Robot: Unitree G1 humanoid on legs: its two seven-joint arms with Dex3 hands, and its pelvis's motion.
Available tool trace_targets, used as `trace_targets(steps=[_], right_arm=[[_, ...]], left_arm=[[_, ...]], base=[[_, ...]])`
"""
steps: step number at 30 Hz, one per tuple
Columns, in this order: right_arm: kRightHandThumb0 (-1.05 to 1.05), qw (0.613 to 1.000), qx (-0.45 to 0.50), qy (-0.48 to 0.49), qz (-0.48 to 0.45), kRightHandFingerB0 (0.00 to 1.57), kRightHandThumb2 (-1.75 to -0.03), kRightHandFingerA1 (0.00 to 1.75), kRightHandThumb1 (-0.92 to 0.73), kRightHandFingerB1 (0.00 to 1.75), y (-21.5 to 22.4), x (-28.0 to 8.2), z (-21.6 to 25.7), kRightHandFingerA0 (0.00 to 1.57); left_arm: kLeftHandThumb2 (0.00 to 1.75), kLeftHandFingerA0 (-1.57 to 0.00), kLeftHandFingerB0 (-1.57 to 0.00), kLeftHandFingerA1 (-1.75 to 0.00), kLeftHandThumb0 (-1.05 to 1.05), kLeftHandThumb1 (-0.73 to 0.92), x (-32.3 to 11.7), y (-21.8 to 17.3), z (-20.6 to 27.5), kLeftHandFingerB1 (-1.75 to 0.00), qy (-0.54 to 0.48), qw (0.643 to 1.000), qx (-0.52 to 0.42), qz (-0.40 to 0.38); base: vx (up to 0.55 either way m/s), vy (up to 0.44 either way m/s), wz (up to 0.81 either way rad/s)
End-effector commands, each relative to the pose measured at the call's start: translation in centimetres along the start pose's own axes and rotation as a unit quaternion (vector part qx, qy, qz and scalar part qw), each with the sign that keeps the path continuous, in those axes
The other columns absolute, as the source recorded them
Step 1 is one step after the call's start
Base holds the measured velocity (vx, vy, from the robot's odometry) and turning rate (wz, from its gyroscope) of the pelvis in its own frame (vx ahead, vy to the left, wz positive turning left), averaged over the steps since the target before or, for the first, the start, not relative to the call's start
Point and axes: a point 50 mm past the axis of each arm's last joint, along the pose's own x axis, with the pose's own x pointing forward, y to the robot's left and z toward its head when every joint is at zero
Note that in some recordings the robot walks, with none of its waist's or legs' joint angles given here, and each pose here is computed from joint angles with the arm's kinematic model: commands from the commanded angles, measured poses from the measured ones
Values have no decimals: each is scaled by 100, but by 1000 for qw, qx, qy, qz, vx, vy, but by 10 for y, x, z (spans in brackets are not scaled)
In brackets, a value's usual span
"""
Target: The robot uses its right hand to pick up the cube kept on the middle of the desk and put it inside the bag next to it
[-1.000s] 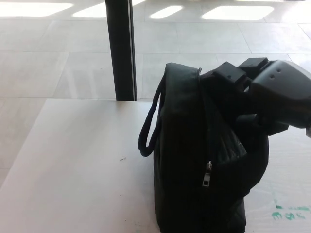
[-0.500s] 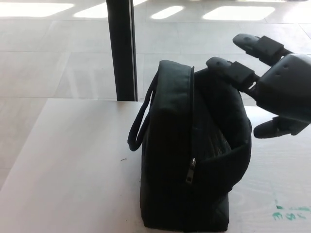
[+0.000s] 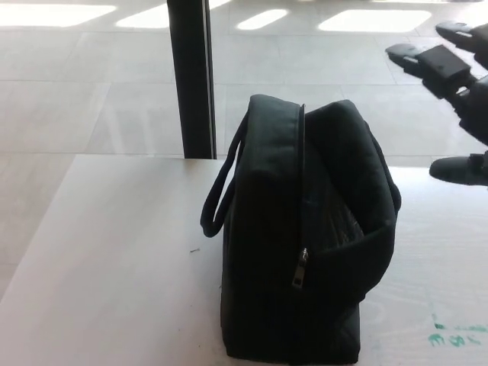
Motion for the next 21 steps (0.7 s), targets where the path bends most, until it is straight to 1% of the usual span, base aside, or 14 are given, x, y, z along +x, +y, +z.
trace_targets(steps=[1, 3, 4, 5, 6, 8, 9, 11, 12, 16, 17, 18, 19, 21], right_arm=[[-53, 989, 98, 108, -11, 25, -78, 52, -50, 44, 6, -38, -39, 17], [-50, 981, 124, 152, -14, 27, -75, 51, -50, 43, 13, -52, -51, 19], [-43, 976, 134, 171, -13, 33, -59, 46, -62, 35, 17, -60, -58, 23], [-38, 968, 148, 200, -20, 36, -59, 45, -59, 35, 24, -72, -65, 26], [-48, 959, 159, 234, -25, 34, -59, 47, -61, 32, 32, -85, -74, 25], [-48, 948, 170, 269, -25, 34, -59, 47, -61, 32, 42, -100, -81, 25], [-52, 931, 178, 317, -22, 29, -60, 49, -65, 31, 54, -123, -89, 21], [-51, 912, 192, 359, -46, 33, -60, 51, -64, 33, 73, -154, -92, 27], [-51, 892, 202, 399, -66, 34, -60, 54, -65, 33, 90, -184, -93, 29], [-50, 867, 217, 443, -75, 33, -59, 58, -66, 33, 108, -212, -92, 30], [-55, 859, 225, 451, -82, 27, -85, 65, -52, 49, 115, -218, -91, 31], [-52, 853, 231, 460, -84, 32, -60, 71, -67, 39, 120, -224, -91, 31], [-53, 829, 249, 496, -73, 25, -60, 75, -69, 46, 135, -242, -88, 27], [-53, 794, 275, 540, -53, 22, -60, 76, -70, 48, 150, -257, -84, 28]], left_arm=[[92, -33, -24, -153, -105, 61, -2, 6, 6, -144, -13, 1000, 8, 10], [92, -31, -23, -150, -105, 62, -1, 5, 8, -142, -13, 1000, 8, 10], [91, -30, -23, -150, -105, 62, -1, 5, 8, -142, -14, 1000, 10, 10], [91, -30, -23, -149, -105, 62, -2, 6, 6, -142, -12, 1000, 10, 9], [89, -32, -24, -148, -105, 62, -2, 7, 5, -141, -10, 1000, 10, 11], [89, -32, -24, -148, -105, 62, -4, 10, 5, -141, -8, 1000, 12, 16], [89, -34, -24, -150, -105, 62, -4, 10, 5, -141, -8, 1000, 13, 17], [90, -30, -22, -147, -105, 63, -4, 10, 6, -140, -12, 1000, 6, 15], [89, -29, -22, -148, -105, 63, -4, 10, 6, -142, -14, 1000, 5, 14], [90, -31, -24, -151, -105, 61, -2, 7, 8, -144, -17, 1000, -1, 13], [90, -32, -25, -153, -105, 60, -2, 6, 8, -147, -18, 1000, 1, 12], [90, -32, -25, -154, -105, 59, -2, 6, 8, -147, -17, 1000, 2, 12], [92, -37, -27, -157, -105, 55, -2, 6, 8, -152, -18, 1000, 2, 10], [92, -37, -27, -157, -105, 55, -3, 8, 8, -152, -20, 1000, 3, 11]], base=[[0, 0, 0], [0, 0, 0], [0, 0, 0], [0, 0, 0], [0, 0, 0], [0, 0, 0], [0, 0, 0], [0, 0, 0], [0, 0, 0], [0, 0, 0], [0, 0, 0], [0, 0, 0], [0, 0, 0], [0, 0, 0]])
